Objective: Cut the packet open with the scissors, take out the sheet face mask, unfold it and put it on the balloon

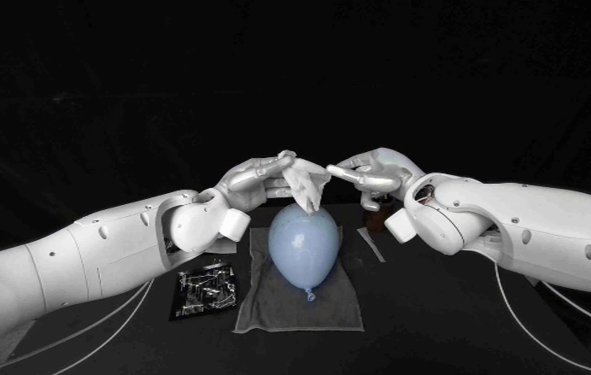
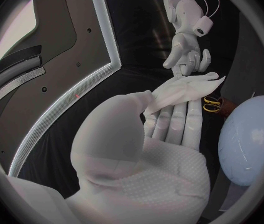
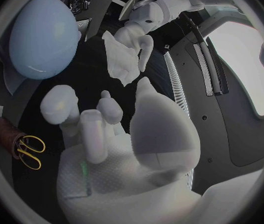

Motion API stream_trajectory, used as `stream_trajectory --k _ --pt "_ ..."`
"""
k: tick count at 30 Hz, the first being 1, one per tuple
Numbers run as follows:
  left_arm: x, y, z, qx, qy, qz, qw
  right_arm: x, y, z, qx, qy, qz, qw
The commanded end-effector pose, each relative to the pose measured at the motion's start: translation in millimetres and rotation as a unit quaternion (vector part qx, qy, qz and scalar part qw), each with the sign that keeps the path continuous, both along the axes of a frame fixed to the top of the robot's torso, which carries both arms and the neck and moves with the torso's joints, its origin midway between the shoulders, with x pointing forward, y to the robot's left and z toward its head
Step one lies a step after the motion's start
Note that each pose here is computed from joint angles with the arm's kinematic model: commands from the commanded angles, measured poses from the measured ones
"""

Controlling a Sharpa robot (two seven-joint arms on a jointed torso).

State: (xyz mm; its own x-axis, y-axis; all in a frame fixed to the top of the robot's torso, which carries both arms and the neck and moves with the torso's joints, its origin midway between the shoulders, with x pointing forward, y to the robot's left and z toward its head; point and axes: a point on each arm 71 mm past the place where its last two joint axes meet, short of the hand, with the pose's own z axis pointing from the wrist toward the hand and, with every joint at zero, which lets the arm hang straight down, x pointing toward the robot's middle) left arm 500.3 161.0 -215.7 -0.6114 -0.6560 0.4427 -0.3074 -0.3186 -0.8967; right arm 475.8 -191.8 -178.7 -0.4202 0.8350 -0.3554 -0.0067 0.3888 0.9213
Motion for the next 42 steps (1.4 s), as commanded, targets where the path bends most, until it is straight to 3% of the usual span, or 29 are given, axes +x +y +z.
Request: stream_trajectory --k 1,9,20,42 --pt "-0.2 -1.6 2.7 -0.011 -0.003 0.003 1.0 -0.7 4.5 -0.5 0.02 -0.003 0.005 1.0" --pt "-1.2 -3.1 3.0 -0.012 -0.002 0.002 1.0 -5.1 17.0 -10.5 0.03 0.01 0.026 0.999" --pt "-1.7 -3.7 3.0 -0.011 -0.001 0.003 1.0 -9.8 27.4 -12.1 0.055 0.011 0.052 0.997" --pt "-2.5 -4.5 3.4 -0.012 0.0 0.004 1.0 -7.5 28.1 -13.3 0.074 0.002 0.017 0.997"
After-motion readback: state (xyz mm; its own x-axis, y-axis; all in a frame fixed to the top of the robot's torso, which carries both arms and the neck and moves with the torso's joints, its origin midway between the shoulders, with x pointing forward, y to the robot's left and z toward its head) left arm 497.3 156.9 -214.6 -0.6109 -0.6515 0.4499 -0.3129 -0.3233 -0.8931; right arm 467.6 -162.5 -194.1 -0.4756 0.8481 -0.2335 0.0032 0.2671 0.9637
